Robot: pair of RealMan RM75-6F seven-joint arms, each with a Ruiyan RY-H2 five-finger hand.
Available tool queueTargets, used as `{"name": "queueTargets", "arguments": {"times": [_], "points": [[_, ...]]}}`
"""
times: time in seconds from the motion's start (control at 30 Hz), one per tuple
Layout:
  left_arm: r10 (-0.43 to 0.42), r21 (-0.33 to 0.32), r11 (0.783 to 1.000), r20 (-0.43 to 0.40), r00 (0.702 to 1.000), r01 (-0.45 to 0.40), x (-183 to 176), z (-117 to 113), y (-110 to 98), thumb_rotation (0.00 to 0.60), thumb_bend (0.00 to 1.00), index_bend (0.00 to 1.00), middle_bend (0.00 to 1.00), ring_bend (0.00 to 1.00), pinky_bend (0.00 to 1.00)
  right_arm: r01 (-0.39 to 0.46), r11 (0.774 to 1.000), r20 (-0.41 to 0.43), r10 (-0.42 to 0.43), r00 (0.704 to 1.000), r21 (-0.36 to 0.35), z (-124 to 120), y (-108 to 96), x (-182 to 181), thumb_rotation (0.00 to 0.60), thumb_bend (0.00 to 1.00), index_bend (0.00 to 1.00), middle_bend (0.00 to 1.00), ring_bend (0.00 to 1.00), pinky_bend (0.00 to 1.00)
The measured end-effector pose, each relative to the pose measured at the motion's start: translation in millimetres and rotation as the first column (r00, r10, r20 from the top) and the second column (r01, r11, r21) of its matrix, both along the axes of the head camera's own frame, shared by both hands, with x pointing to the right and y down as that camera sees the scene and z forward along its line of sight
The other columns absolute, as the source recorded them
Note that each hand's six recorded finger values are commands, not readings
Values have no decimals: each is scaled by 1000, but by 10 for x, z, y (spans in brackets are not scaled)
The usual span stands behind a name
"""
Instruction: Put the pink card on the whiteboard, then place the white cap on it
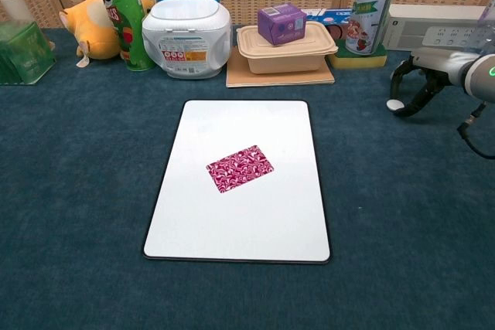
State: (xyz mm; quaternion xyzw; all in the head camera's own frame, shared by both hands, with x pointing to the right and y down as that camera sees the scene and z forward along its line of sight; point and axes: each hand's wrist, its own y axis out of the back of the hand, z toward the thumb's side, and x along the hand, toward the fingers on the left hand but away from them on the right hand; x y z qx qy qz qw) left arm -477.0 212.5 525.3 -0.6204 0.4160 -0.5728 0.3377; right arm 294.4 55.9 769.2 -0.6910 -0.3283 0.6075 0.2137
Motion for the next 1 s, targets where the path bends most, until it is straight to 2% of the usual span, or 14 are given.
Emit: {"name": "queueTargets", "arguments": {"times": [0.33, 0.53, 0.83, 1.0], "points": [[2, 1, 1000, -4, 1000, -2, 5, -6, 0, 600, 84, 0, 0, 0, 75, 28, 1000, 13, -28, 1000, 7, -61, 16, -62, 600, 332, 491, 170, 34, 69], [8, 1, 1000, -8, 1000, -8, 17, -6, -1, 600, 83, 0, 0, 0, 75, 63, 998, 82, -64, 995, 16, -184, 58, -294, 600, 339, 493, 174, 33, 74], [13, 0, 1000, -18, 1000, -13, 21, -15, 0, 600, 83, 0, 0, 0, 75, 213, 976, 206, -218, 954, 51, -515, 258, -954, 600, 339, 500, 174, 28, 74], [13, -1, 1000, -25, 1000, -13, 8, -22, -3, 600, 83, 0, 0, 0, 75, 299, 951, 218, -309, 926, 79, -644, 390, -1291, 600, 343, 500, 174, 28, 74]]}}
